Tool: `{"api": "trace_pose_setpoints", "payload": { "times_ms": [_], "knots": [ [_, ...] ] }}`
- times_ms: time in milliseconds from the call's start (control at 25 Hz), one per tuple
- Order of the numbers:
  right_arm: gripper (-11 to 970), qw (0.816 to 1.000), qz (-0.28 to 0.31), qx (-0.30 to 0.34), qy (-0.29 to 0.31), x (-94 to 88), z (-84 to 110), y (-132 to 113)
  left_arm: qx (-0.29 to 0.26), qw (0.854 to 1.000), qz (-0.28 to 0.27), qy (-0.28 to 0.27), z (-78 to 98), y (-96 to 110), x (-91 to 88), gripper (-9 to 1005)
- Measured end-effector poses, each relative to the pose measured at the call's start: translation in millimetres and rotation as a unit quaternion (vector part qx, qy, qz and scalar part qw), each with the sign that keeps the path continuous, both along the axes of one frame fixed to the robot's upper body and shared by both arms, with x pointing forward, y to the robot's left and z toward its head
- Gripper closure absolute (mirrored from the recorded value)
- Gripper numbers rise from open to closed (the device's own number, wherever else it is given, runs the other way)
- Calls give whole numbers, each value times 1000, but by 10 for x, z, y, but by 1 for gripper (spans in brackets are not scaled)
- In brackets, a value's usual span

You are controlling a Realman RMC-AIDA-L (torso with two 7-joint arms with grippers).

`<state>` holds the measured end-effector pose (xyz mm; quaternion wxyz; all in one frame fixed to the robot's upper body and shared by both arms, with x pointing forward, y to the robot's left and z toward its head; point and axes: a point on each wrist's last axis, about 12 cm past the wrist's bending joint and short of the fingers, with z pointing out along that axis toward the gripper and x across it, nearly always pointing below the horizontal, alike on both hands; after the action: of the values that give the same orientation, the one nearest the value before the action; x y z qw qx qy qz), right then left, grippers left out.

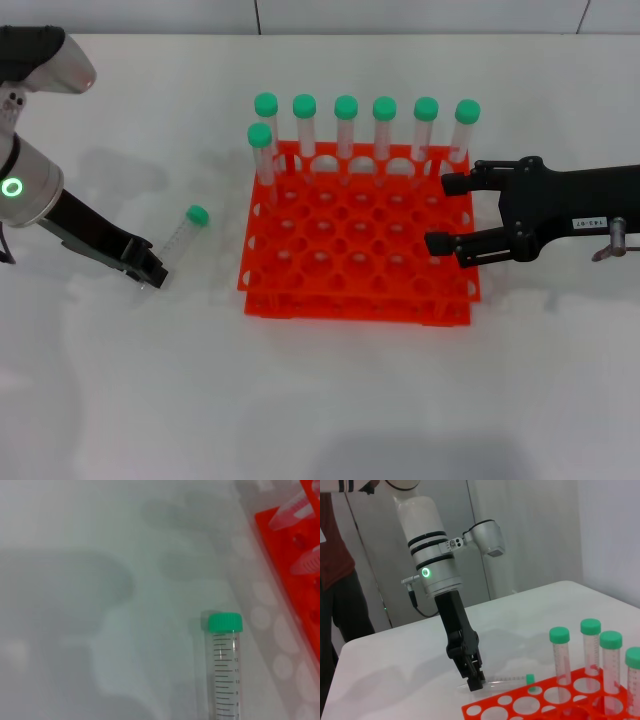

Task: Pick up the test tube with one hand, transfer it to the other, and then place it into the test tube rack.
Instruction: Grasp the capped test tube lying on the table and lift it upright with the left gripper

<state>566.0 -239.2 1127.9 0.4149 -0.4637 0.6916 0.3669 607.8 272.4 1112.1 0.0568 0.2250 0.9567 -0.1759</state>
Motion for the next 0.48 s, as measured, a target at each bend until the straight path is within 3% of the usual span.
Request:
{"api": "trace_pose_setpoints", "payload": {
  "times_ms": [480],
  "knots": [
    [130,1000,-1,0,0,0,-3,-4,4,1000,-4,1,-12,-9,-7,789]
  ]
}}
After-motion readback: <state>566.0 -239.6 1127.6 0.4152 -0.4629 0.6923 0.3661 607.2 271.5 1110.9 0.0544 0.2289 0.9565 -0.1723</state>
